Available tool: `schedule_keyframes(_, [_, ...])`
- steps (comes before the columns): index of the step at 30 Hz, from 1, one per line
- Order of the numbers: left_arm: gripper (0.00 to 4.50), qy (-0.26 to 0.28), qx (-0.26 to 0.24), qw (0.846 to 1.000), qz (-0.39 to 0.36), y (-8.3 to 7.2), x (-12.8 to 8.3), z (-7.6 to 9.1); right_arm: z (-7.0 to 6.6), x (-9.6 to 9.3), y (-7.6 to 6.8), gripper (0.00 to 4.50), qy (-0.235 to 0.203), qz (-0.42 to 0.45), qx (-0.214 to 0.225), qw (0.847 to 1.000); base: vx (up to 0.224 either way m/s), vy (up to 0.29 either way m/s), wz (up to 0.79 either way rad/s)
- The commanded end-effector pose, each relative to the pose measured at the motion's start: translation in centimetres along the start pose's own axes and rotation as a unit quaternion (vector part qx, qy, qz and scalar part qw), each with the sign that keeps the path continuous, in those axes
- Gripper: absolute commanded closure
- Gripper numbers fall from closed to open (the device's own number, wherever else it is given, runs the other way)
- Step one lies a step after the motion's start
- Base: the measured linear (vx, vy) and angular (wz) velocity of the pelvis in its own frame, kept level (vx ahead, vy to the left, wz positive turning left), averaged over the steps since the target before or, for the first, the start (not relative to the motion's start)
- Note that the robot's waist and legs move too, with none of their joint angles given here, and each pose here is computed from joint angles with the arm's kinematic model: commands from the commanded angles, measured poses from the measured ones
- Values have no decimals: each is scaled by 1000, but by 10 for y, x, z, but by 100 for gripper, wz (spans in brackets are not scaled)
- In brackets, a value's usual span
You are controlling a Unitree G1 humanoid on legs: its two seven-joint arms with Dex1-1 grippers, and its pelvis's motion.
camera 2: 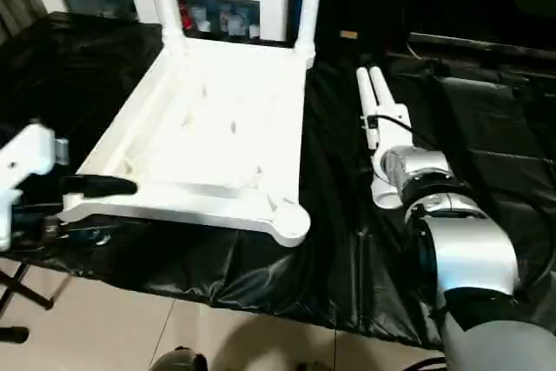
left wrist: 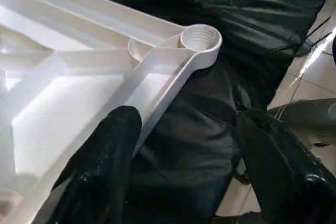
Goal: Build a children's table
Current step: Pick table leg
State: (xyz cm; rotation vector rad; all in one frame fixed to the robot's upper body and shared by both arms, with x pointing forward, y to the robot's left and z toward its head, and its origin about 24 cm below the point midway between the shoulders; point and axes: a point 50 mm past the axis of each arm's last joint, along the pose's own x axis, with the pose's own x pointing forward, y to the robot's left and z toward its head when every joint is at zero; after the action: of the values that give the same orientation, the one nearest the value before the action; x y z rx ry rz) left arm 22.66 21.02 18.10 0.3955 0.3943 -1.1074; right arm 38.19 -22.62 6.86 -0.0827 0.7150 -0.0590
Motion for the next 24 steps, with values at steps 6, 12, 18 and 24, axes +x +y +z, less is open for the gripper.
schedule_keyframes(6, [115, -32, 10, 999, -32, 9, 26, 7, -13, 1, -6, 164, 33, 4, 6, 999, 0, 0, 0])
schedule_keyframes(12, [115, -34, 7, 997, -62, 10, 43, 5, -15, 1, -8, 229, 41, 2, 14, 999, 0, 0, 0])
schedule_keyframes(18, [115, -30, 10, 997, -69, 15, 47, 4, -14, 1, -9, 263, 30, 0, 36, 999, 0, 0, 0])
schedule_keyframes(24, [115, -33, 11, 997, -62, 19, 50, 4, -9, 0, -10, 266, 13, -7, 62, 998, 0, 0, 0])
